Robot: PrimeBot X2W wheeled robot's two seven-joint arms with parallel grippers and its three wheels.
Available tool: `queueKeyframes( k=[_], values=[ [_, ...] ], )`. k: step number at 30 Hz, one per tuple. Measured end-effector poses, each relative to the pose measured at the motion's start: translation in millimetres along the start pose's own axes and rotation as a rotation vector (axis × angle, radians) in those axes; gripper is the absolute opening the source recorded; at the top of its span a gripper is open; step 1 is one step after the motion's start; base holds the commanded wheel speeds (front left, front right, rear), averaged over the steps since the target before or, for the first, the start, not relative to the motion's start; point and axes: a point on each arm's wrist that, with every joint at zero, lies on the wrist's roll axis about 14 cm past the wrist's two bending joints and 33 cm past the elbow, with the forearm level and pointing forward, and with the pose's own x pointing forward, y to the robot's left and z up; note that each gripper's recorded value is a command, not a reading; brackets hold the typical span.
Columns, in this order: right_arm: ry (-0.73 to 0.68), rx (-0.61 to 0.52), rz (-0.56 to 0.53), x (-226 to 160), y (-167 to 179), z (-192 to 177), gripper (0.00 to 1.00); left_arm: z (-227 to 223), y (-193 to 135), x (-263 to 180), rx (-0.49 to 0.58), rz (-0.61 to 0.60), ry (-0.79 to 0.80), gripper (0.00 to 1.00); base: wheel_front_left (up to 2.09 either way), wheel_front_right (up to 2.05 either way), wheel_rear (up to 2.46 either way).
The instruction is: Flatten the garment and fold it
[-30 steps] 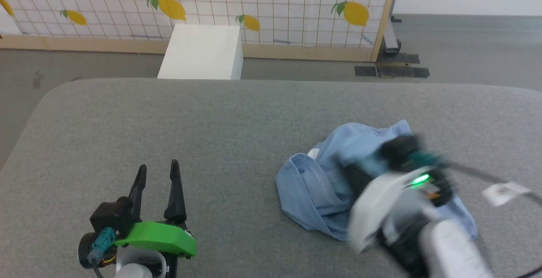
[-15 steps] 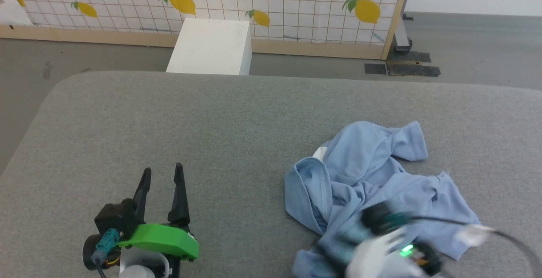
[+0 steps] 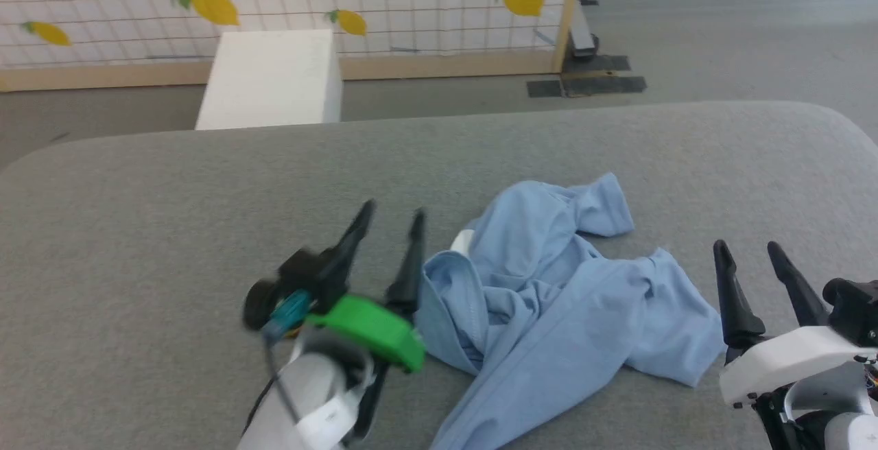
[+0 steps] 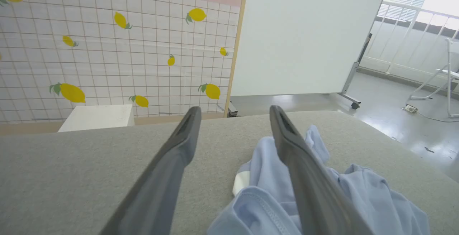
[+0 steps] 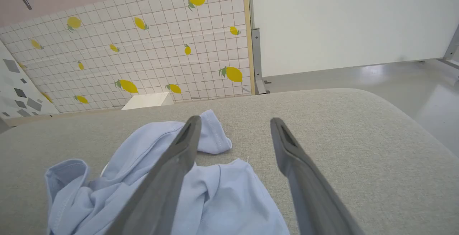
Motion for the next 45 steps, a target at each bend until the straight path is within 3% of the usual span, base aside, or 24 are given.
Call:
queueKeyframes(
  k=[5, 13, 19, 28, 29, 30, 31, 35, 41, 45],
  values=[
    [-0.011, -0.024, -0.067, -4.5, -21.5, -5.7, 1.0, -14.3, -71.7, 49.5, 0.027, -0.244, 0.111, 1.0, 0.0, 0.0, 0.0],
    [0.039, -0.002, -0.112, -9.2, -34.5, -29.3, 1.0, -65.3, -122.6, 96.1, 0.122, -0.41, 0.388, 1.0, 0.0, 0.0, 0.0],
    [0.07, 0.002, -0.146, -14.5, -43.5, -41.1, 1.0, -109.7, -134.7, 111.6, 0.187, -0.428, 0.627, 1.0, 0.0, 0.0, 0.0],
    [0.106, 0.01, -0.198, -21.4, -57.5, -53.6, 1.0, -172.0, -119.0, 111.3, 0.278, -0.389, 0.927, 1.0, 0.0, 0.0, 0.0],
    [0.113, 0.009, -0.204, -21.7, -59.1, -55.4, 1.0, -179.0, -116.6, 108.2, 0.287, -0.39, 0.964, 0.85, 0.0, 0.0, 0.0],
    [0.118, 0.009, -0.207, -21.9, -60.2, -56.8, 1.0, -184.7, -114.3, 105.1, 0.297, -0.392, 0.993, 0.33, 0.0, 0.0, 0.0],
    [0.124, 0.008, -0.212, -22.3, -61.6, -58.6, 1.0, -190.8, -111.8, 101.5, 0.309, -0.396, 1.024, 0.0, 0.0, 0.0, 0.0],
    [0.129, 0.012, -0.214, -21.4, -62.2, -61.0, 1.0, -191.5, -112.4, 100.7, 0.292, -0.411, 1.022, 0.0, 0.0, 0.0, 0.0],
    [0.108, 0.017, -0.193, -15.7, -57.5, -55.2, 1.0, -134.9, -126.4, 137.8, 0.1, -0.374, 0.687, 0.0, 0.0, 0.0, 0.0],
    [0.08, 0.014, -0.169, -10.0, -51.8, -45.3, 1.0, -85.1, -113.7, 152.0, -0.059, -0.283, 0.438, 0.0, 0.0, 0.0, 0.0]
  ],
)
